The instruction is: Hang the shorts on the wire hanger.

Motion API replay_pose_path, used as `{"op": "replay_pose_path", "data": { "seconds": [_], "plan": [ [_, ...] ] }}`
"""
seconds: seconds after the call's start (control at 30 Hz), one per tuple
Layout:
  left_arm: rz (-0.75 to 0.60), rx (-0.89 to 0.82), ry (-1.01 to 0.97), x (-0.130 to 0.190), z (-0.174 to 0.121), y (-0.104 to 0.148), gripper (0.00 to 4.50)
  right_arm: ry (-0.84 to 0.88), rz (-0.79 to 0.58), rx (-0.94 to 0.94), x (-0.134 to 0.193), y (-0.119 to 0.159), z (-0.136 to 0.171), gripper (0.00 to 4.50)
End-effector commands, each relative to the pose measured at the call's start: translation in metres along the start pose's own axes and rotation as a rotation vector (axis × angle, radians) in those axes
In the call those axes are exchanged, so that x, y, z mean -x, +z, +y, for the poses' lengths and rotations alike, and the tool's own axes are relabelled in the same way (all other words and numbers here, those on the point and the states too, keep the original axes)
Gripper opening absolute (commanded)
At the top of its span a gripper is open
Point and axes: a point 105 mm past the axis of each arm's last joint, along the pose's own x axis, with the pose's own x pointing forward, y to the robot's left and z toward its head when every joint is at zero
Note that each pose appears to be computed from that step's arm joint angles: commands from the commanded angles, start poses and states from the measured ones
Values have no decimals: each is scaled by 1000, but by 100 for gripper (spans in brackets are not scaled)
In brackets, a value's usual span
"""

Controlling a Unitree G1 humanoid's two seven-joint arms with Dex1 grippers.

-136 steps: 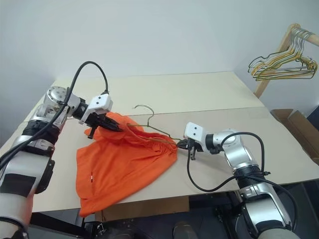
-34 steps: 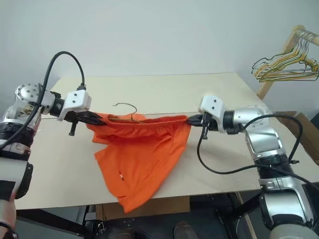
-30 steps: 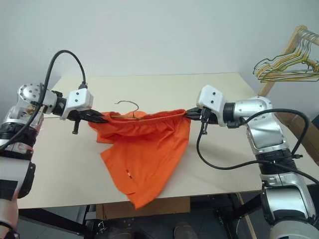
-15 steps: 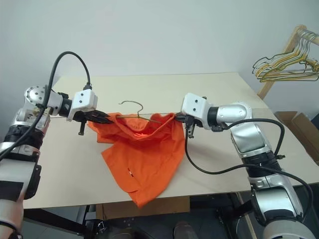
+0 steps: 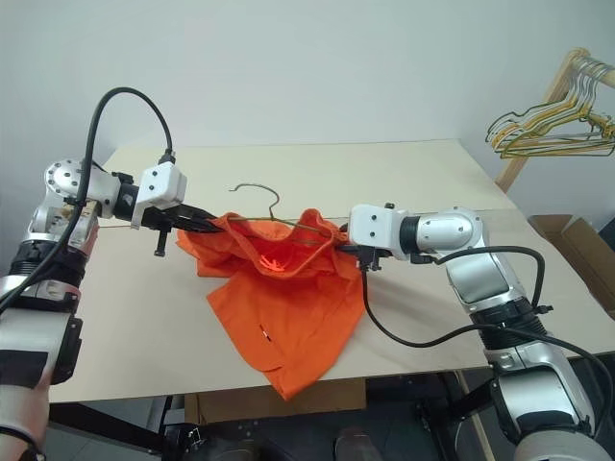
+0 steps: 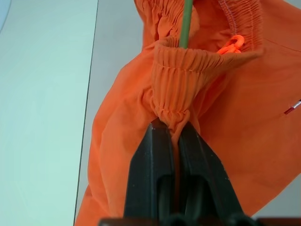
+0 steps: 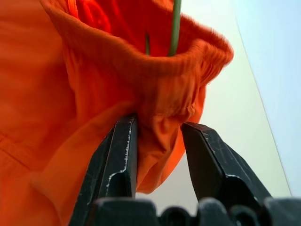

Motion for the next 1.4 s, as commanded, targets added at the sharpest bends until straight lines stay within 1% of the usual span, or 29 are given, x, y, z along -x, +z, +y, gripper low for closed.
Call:
{"op": "replay_pose_path", "data": {
  "seconds": [0.03,0.33,0.57,0.7,0.73,0.83,0.93,0.97,1.1,1.17,1.2,1.33,1.4],
  "plan": [
    [-41,-49,6,6,1,13,0,-3,-73,-17,11,7,-7,169],
    [-73,-81,-27,-4,-3,20,0,134,-190,-160,12,19,1,169],
    [-136,-80,-33,-6,-4,29,0,168,-167,-241,-2,17,7,169],
    [-97,-88,-39,-6,-7,24,0,155,-149,-313,-6,14,4,169],
    [-79,-91,-36,-6,-7,20,0,166,-158,-357,-5,15,2,169],
    [-81,-81,-18,-7,-6,18,0,167,-168,-404,-2,17,0,111],
    [-97,-76,0,-7,-4,19,0,181,-146,-398,-1,15,3,12],
    [-101,-73,6,-8,-3,19,0,181,-142,-398,-1,15,3,5],
    [-119,-50,38,-6,2,19,0,164,-141,-415,0,13,3,5],
    [-152,-33,44,-3,3,19,55,151,-139,-421,2,12,2,0],
    [-162,-25,46,-2,4,18,70,147,-139,-422,3,12,2,0],
    [-135,-10,116,8,11,9,196,106,-137,-453,15,10,-4,0],
    [-149,-1,139,18,15,11,266,68,-132,-472,27,7,-12,0]
  ]
}}
